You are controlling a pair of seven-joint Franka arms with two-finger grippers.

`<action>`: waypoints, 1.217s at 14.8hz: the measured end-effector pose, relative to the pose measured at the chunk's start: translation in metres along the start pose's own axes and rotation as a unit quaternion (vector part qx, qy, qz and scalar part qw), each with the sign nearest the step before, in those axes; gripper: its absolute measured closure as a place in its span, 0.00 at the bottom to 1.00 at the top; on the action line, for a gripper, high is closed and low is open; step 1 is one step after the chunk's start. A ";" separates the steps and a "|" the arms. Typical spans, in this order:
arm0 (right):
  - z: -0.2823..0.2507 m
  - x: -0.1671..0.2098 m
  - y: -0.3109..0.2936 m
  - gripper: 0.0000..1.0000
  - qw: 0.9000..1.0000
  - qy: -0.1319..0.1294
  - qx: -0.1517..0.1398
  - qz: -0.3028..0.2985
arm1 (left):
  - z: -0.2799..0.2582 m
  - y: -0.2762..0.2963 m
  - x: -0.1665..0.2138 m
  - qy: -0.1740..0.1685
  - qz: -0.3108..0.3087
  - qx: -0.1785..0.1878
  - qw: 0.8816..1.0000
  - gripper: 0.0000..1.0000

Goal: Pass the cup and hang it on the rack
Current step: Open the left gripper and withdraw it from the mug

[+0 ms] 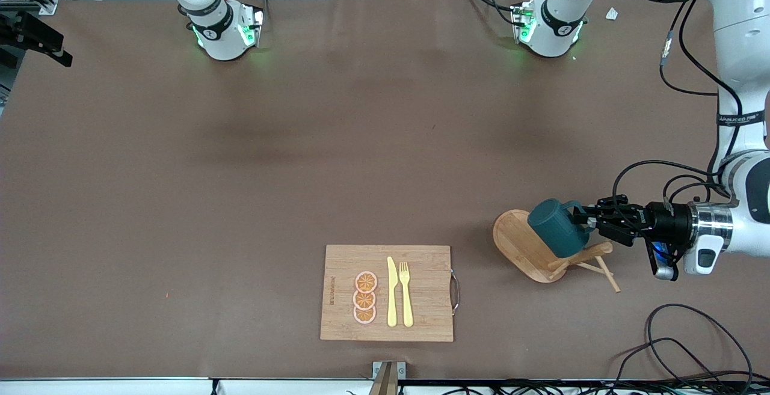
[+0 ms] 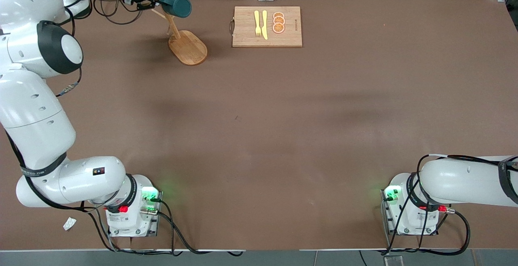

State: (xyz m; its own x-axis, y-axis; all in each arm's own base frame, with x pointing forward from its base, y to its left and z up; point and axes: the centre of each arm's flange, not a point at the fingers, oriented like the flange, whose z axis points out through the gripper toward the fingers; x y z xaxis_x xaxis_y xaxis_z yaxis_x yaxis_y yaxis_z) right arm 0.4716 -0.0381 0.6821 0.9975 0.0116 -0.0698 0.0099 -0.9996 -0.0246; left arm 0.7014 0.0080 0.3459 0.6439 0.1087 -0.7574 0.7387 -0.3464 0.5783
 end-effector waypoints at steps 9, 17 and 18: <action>0.000 0.000 -0.001 0.00 1.000 0.000 -0.001 -0.001 | -0.014 -0.017 0.015 0.004 0.017 -0.011 1.000 0.72; 0.001 0.000 -0.001 0.00 1.000 -0.002 -0.001 -0.001 | -0.025 0.001 0.001 0.019 0.012 -0.013 1.000 0.10; 0.001 0.000 -0.001 0.00 1.000 -0.002 -0.001 -0.001 | -0.030 0.009 -0.009 0.027 0.006 -0.009 1.000 0.01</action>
State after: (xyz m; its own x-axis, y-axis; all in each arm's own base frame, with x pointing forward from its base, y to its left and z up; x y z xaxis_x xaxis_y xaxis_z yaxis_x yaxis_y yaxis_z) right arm 0.4712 -0.0371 0.6816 0.9971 0.0144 -0.0745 0.0127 -0.9996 -0.0237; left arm 0.7080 0.0319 0.3673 0.6625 0.1545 -0.7330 0.7335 -0.3320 0.5930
